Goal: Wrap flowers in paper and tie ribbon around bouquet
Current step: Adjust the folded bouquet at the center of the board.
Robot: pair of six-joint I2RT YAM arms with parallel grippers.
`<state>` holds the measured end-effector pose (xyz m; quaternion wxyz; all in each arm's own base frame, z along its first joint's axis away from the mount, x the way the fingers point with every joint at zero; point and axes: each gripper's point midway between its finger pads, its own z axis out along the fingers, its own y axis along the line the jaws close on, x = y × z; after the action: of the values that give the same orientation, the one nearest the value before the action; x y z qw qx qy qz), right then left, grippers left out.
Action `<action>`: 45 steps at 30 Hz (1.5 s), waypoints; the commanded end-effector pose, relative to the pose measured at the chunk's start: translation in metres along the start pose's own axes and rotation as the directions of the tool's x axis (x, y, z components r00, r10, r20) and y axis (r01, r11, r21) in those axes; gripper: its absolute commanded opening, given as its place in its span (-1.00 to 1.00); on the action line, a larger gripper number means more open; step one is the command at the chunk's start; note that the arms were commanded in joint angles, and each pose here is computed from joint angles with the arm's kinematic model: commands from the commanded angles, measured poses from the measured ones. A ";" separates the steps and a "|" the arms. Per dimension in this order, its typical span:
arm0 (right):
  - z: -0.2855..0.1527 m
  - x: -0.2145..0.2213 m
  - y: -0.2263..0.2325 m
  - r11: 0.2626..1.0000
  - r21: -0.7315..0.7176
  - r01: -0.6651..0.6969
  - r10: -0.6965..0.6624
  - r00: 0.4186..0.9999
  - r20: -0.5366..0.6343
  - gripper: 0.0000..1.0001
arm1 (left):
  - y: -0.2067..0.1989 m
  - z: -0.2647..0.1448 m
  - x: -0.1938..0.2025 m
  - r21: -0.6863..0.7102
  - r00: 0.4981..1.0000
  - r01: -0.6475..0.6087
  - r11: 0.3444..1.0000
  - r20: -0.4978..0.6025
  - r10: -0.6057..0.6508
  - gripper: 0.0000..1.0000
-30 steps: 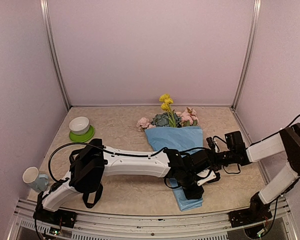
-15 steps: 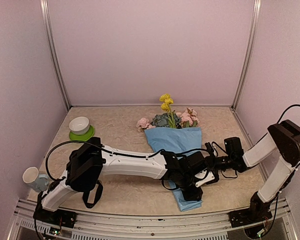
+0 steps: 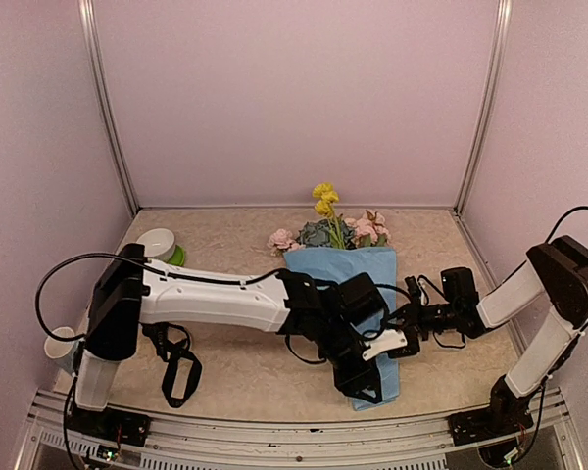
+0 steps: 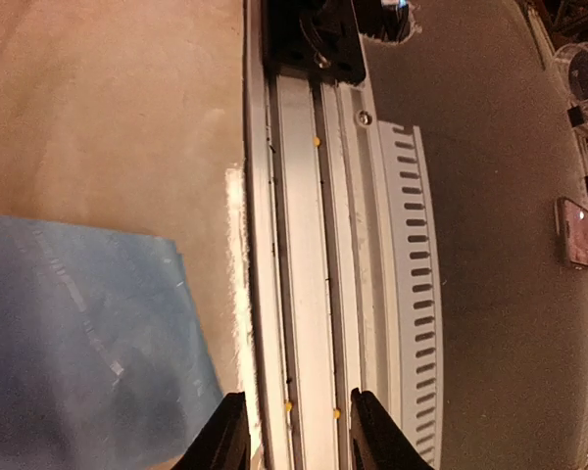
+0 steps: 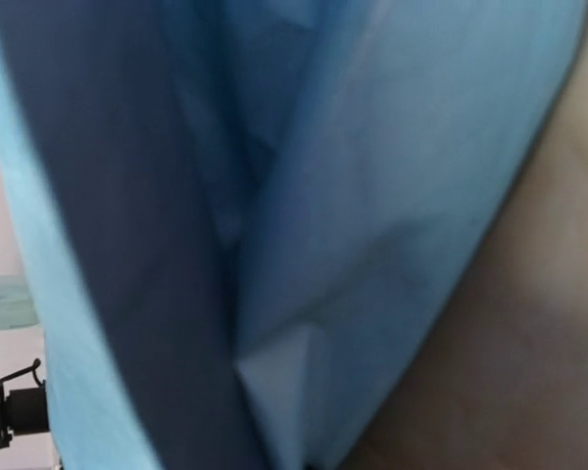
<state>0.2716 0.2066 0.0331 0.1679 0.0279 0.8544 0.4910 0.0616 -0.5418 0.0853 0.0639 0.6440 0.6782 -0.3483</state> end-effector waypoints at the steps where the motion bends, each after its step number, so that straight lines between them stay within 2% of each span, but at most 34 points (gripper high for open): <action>1: -0.003 -0.016 0.008 0.998 0.015 0.056 -0.057 0.997 0.046 -1.00 | 0.066 -0.095 -0.032 -0.104 0.971 0.106 0.989 0.227 -0.080 -0.31; 3: -0.002 -0.017 0.010 0.998 0.018 0.064 -0.065 0.997 0.043 -1.00 | 0.139 -0.117 -0.007 -0.284 0.948 0.279 0.917 0.235 -0.215 -0.39; 6: 0.001 -0.018 0.013 0.997 0.027 0.077 -0.078 0.997 0.030 -1.00 | 0.200 -0.122 0.032 -0.400 0.926 0.377 0.835 0.183 -0.331 -0.41; 13: 0.005 -0.014 0.015 0.996 0.035 0.082 -0.082 0.997 0.005 -1.00 | 0.302 -0.160 0.066 -0.513 0.834 0.551 0.658 0.332 -0.440 -0.33; 18: 0.007 -0.009 0.015 0.996 0.049 0.080 -0.080 0.997 -0.005 -1.00 | 0.358 -0.205 0.100 -0.503 0.713 0.700 0.507 0.465 -0.524 -0.33; 21: 0.008 -0.006 0.016 0.995 0.056 0.085 -0.084 0.996 -0.013 -1.00 | 0.354 -0.236 0.099 -0.411 0.658 0.747 0.522 0.571 -0.491 -0.20; 24: 0.010 -0.005 0.017 0.994 0.061 0.090 -0.089 0.996 -0.020 -1.00 | 0.332 -0.259 0.090 -0.217 0.563 0.768 0.603 0.677 -0.474 0.02; 26: 0.011 -0.005 0.018 0.993 0.063 0.095 -0.094 0.995 -0.023 -1.00 | 0.318 -0.260 0.083 -0.078 0.511 0.733 0.676 0.719 -0.470 0.14; 27: 0.011 -0.005 0.018 0.993 0.064 0.097 -0.095 0.995 -0.025 -1.00 | 0.313 -0.255 0.084 -0.036 0.496 0.718 0.695 0.727 -0.475 0.28; 31: 0.013 -0.005 0.020 0.993 0.063 0.101 -0.099 0.995 -0.027 -1.00 | 0.323 -0.232 0.086 0.046 0.470 0.714 0.699 0.708 -0.527 0.72; 32: 0.013 -0.005 0.021 0.993 0.062 0.103 -0.102 0.994 -0.026 -1.00 | 0.324 -0.227 0.082 0.079 0.463 0.703 0.707 0.704 -0.539 0.79; 34: 0.013 -0.005 0.021 0.993 0.062 0.101 -0.099 0.995 -0.028 -1.00 | 0.330 -0.223 0.076 0.099 0.459 0.690 0.717 0.707 -0.539 0.80; 36: 0.014 -0.005 0.023 0.993 0.058 0.103 -0.101 0.994 -0.027 -1.00 | 0.343 -0.220 0.081 0.073 0.458 0.712 0.698 0.705 -0.542 0.71; 38: 0.014 -0.005 0.024 0.993 0.057 0.106 -0.104 0.994 -0.028 -1.00 | 0.356 -0.218 0.086 0.063 0.455 0.725 0.686 0.703 -0.546 0.52; 41: 0.016 -0.004 0.026 0.993 0.050 0.110 -0.108 0.993 -0.041 -1.00 | 0.367 -0.220 0.084 0.082 0.449 0.715 0.695 0.707 -0.546 0.01; 45: 0.018 0.000 0.026 0.992 0.046 0.115 -0.111 0.992 -0.066 -1.00 | 0.377 -0.224 0.073 0.078 0.468 0.672 0.737 0.726 -0.503 -0.63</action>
<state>0.2764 0.2281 0.0415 0.1714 -0.0118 0.8738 0.4550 0.4613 -0.3766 0.0511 0.2355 0.1477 0.8394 -0.4671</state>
